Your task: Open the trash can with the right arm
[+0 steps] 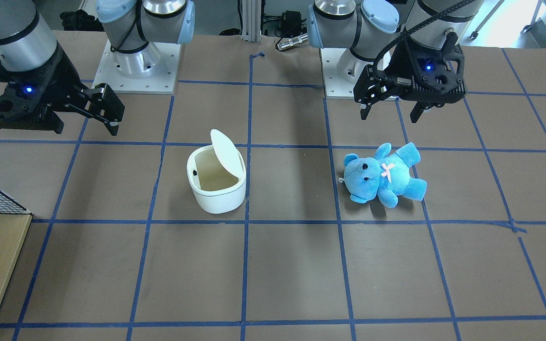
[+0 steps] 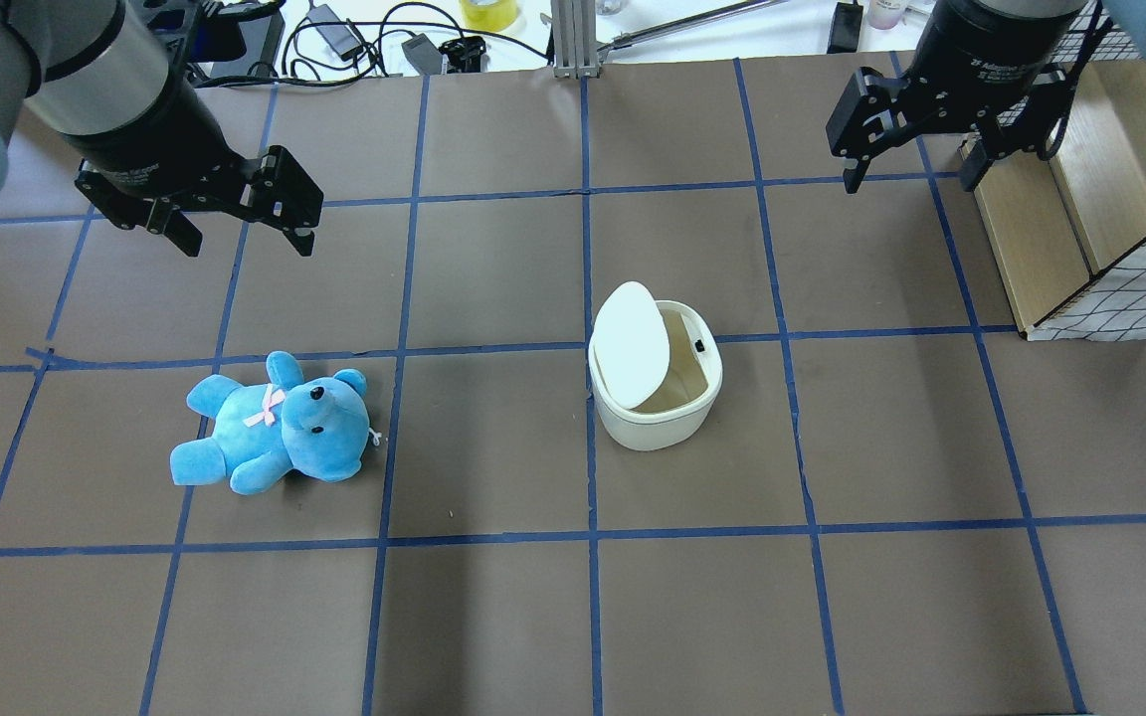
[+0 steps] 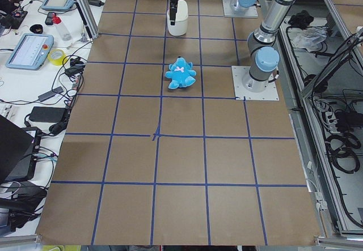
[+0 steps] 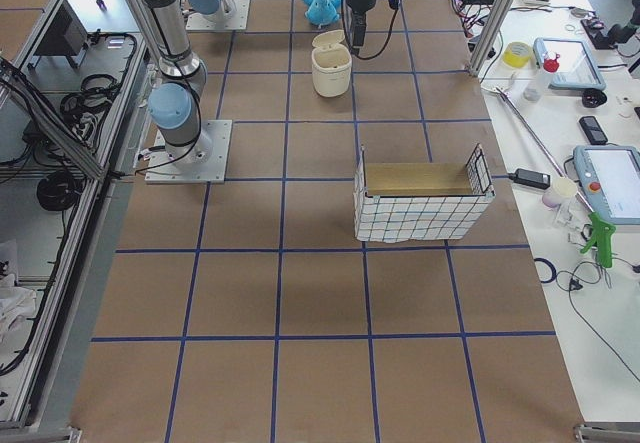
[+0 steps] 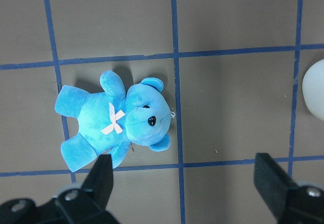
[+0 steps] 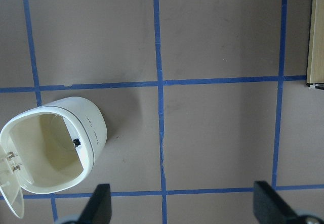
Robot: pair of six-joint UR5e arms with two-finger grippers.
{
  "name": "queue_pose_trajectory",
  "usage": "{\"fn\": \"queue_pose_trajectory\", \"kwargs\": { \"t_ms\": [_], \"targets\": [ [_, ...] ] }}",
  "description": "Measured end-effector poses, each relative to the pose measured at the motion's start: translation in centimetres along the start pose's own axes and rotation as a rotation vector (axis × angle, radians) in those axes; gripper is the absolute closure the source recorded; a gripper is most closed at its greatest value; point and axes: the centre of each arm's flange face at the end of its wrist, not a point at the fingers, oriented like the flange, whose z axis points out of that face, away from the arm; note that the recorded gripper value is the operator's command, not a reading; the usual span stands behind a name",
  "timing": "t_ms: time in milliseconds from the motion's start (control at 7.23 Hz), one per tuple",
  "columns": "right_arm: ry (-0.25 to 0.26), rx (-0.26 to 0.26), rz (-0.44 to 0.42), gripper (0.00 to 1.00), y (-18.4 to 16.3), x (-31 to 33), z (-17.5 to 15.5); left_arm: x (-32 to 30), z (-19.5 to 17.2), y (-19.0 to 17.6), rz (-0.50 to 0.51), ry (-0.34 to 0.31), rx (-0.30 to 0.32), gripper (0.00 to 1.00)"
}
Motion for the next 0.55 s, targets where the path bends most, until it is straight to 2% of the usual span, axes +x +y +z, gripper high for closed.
{"fn": "queue_pose_trajectory", "kwargs": {
  "t_ms": [553],
  "targets": [
    [0.003,0.003,0.012,0.0,-0.02,0.03,-0.08,0.0,0.0,0.0,0.0,0.0,0.0,0.0]
  ]
}}
